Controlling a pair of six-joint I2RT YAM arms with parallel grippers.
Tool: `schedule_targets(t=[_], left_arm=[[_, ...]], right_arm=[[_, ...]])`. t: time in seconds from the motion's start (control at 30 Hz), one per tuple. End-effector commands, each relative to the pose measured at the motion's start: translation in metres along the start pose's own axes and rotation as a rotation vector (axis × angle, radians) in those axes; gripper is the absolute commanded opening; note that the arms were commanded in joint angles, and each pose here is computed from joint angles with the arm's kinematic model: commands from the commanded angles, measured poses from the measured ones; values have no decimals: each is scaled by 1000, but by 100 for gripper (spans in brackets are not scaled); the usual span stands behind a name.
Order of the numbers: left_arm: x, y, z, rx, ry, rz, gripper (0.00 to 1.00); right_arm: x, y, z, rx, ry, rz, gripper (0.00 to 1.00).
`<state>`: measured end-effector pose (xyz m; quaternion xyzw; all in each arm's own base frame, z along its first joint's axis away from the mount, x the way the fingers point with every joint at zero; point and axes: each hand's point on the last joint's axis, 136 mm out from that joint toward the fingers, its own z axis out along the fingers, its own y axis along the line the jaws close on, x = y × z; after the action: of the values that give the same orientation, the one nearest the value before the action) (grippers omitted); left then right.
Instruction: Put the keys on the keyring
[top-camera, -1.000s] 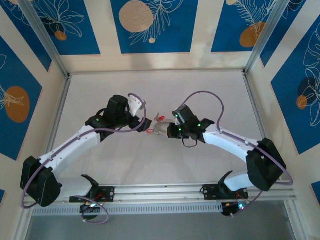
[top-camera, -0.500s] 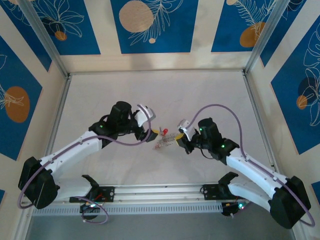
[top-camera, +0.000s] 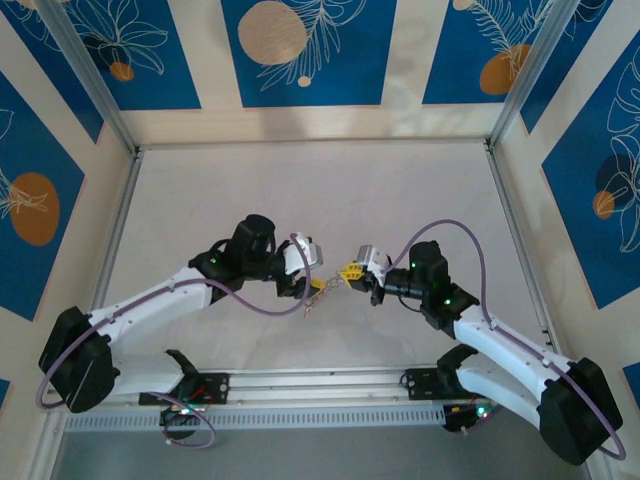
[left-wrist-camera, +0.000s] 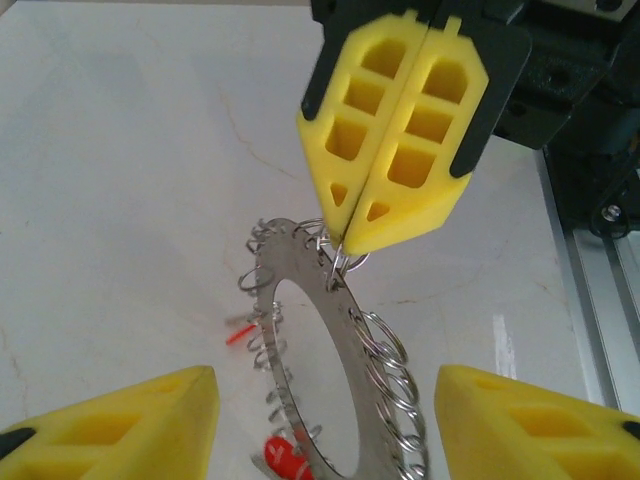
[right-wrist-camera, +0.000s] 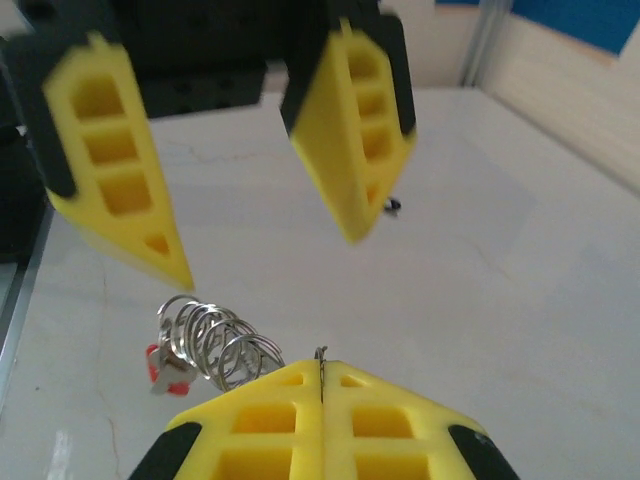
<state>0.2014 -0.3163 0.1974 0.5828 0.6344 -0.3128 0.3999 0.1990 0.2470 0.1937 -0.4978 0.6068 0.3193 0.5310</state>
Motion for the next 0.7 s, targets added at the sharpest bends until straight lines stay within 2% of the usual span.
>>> schedule_targets(t=[0.0,0.27,0.43,0.67], left_arm=[[-2,-13,1,62,-7,61,53],[-4,-15,0,55,-7,80,46],[-4,-17,0,62,-9,87,40],[0,-21,1,79,19,101,37]], right_arm=[[-29,11,-1,-54,-120,-160,0],[-35,27,8,-143,-133,-205,0],[-39,29,14,-160,-145,-203,0],[-46,28,16,-164,-181,-182,0]])
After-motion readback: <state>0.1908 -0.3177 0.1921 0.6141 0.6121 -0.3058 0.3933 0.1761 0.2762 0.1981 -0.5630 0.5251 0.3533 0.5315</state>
